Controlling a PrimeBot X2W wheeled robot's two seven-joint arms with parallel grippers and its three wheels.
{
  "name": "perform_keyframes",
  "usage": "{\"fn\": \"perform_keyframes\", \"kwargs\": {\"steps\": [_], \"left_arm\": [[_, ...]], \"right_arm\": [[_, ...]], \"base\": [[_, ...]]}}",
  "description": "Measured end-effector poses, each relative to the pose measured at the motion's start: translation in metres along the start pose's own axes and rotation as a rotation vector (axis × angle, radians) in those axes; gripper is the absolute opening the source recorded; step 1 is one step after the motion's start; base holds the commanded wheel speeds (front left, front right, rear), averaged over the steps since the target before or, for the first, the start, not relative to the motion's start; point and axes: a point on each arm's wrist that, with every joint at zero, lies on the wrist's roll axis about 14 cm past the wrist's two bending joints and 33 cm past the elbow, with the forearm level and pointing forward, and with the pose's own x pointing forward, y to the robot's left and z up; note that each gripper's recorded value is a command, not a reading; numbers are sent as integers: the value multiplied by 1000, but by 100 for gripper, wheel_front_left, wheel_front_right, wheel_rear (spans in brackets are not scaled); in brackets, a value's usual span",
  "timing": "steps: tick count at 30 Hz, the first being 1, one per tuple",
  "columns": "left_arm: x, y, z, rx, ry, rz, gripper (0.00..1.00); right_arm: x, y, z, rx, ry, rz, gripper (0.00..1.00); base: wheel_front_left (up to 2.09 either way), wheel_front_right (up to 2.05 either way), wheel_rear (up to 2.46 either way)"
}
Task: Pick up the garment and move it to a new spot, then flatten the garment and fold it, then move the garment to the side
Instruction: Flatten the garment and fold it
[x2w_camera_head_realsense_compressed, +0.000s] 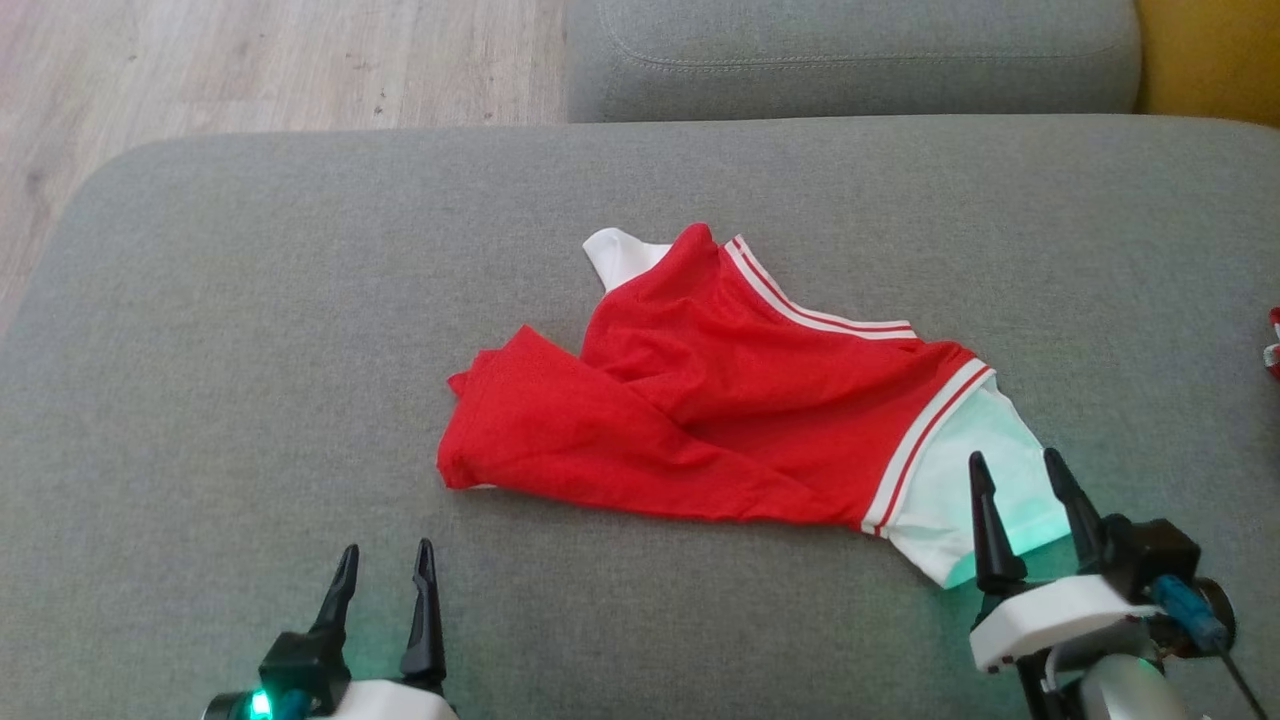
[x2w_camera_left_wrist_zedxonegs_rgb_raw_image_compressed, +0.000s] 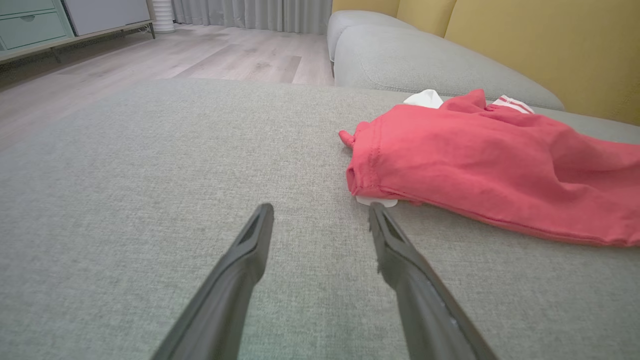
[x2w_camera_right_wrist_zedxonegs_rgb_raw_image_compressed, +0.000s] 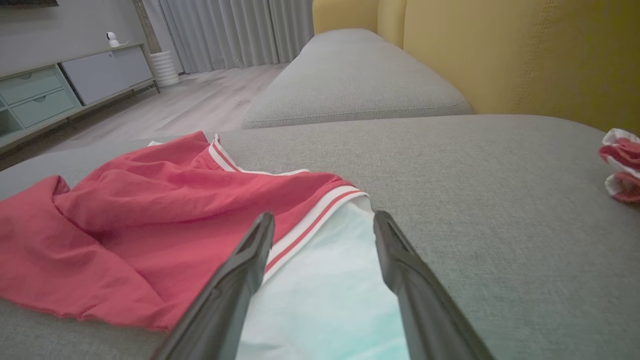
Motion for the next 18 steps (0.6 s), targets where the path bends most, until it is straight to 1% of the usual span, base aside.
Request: {"fn": "perform_keyframes", "kwargs": {"steps": [6,10,13,15,18], "left_arm": [[-2,-2,-2,-22,6,-2,100],[-4,1,-2,-40,4,13,100],[-2,-2,2,-41,-6,3,100],[0,-3,5,-47,-13,-5,100],[8,-13,9,-49,-20,-49,100]], "right_arm": [[3,14,-10,-1,35,43,100],[22,25,7,-11,-6,79,100],[33,35,21,-17,-39,108,100],[35,39,20,-19,-38,121,100],[35,40,14,-18,-21,128,100]], "base": [[0,0,0],[0,0,0],[0,0,0],[0,0,0],[0,0,0]]}}
